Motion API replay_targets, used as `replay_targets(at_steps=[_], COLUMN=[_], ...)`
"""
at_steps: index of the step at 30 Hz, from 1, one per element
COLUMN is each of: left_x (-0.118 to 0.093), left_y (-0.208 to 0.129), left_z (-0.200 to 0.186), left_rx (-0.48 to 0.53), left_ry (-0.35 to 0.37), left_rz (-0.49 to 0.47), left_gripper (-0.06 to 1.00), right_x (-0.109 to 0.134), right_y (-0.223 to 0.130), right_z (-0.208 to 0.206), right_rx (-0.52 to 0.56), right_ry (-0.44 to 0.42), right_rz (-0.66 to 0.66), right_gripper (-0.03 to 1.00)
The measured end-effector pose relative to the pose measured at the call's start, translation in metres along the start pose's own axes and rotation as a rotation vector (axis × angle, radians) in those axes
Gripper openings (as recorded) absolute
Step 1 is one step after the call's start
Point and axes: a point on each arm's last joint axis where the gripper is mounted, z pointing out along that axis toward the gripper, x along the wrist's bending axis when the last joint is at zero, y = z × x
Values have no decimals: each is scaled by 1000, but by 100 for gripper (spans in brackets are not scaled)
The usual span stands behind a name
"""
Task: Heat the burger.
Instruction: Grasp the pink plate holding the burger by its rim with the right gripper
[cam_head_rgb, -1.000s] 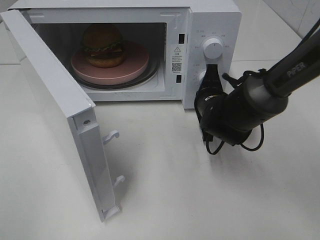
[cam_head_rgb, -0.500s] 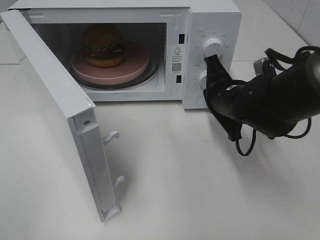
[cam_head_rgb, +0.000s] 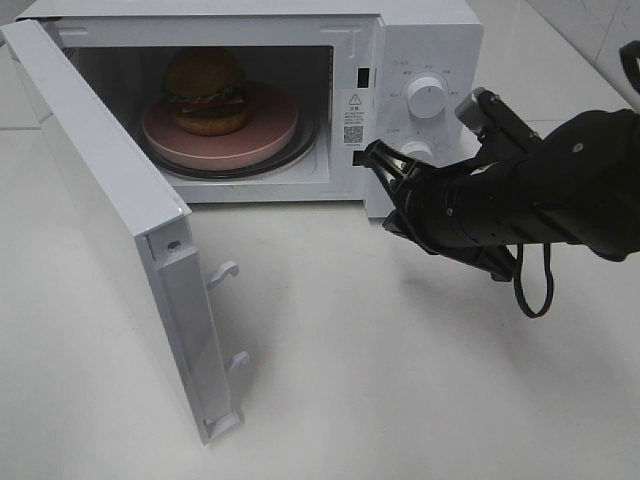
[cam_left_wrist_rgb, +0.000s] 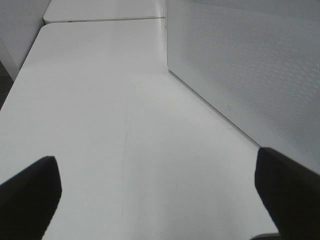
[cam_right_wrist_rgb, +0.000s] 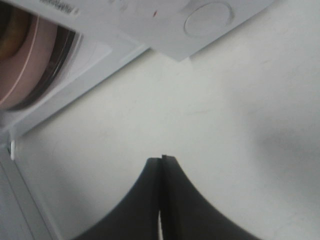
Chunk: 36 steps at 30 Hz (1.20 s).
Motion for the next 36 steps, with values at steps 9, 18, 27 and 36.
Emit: replay_targets(at_steps=[9,18,27,36], left_x=[0,0,0,0], left_y=[0,0,0,0], left_z=[0,0,0,0], left_rx=[0,0,0,0], left_ry=[0,0,0,0], left_rz=[0,0,0,0], left_gripper=[97,97,97,97], right_x=[6,6,23,30], right_y=[-17,-19,-1,15], right_z=[-23,-47,-88,-119], right_rx=[242,361,524,598], right_ry=[54,30,-68,-85], right_rz=[-325,-561,-867,-1197], right_gripper=[1,1,1,2])
